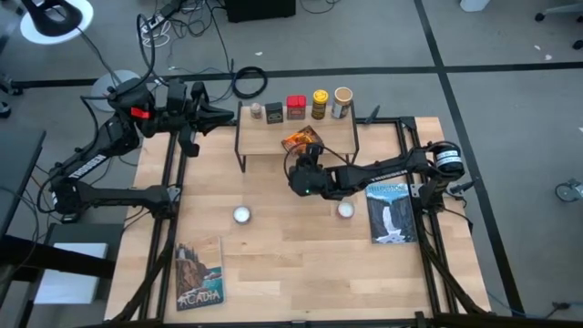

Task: Shelf spices
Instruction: Put the orange seasoning pack on the shelf

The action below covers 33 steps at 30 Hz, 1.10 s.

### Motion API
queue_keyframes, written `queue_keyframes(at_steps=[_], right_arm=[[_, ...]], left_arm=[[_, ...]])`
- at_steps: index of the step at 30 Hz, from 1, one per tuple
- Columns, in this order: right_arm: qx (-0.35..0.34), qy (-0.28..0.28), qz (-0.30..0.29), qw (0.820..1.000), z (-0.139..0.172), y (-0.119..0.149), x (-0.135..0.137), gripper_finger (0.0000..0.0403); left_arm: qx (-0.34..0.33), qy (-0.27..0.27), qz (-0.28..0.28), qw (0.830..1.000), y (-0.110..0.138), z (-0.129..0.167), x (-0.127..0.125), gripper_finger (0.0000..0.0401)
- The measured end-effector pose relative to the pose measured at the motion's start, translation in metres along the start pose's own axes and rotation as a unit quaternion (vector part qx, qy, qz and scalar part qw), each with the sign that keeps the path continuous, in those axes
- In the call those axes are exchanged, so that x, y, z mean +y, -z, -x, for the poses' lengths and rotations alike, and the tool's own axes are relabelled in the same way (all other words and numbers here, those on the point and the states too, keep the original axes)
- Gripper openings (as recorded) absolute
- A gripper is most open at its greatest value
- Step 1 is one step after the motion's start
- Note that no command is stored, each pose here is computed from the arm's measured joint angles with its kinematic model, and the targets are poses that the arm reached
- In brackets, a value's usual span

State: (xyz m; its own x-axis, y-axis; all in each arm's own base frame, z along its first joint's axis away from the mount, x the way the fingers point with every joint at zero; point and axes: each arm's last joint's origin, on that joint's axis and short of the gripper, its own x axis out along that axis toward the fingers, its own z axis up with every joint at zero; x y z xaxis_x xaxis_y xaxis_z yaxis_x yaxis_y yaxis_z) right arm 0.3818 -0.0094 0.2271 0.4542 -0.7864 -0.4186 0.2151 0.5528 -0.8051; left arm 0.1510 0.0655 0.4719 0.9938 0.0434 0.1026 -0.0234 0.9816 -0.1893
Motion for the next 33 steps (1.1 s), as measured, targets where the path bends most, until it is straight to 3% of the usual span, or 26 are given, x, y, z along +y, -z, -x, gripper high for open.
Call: queue_keyframes(at_steps=[22, 26, 31, 33], right_arm=[[0.032, 0.005, -0.022, 0.999, -0.028, 0.012, -0.020, 0.0115], [0.033, 0.002, -0.021, 0.999, -0.029, 0.013, -0.021, 0.0084], [0.031, -0.003, -0.019, 0.999, -0.029, 0.013, -0.020, 0.0013], [0.030, -0.005, -0.020, 0.999, -0.029, 0.013, -0.020, 0.0006]], left_arm=[[0.000, 0.000, 0.000, 1.000, 0.000, 0.000, 0.000, 0.0004], [0.000, 0.000, 0.000, 1.000, 0.000, 0.000, 0.000, 0.0004], [0.000, 0.000, 0.000, 1.000, 0.000, 0.000, 0.000, 0.0004], [0.000, 0.000, 0.000, 1.000, 0.000, 0.000, 0.000, 0.0004]])
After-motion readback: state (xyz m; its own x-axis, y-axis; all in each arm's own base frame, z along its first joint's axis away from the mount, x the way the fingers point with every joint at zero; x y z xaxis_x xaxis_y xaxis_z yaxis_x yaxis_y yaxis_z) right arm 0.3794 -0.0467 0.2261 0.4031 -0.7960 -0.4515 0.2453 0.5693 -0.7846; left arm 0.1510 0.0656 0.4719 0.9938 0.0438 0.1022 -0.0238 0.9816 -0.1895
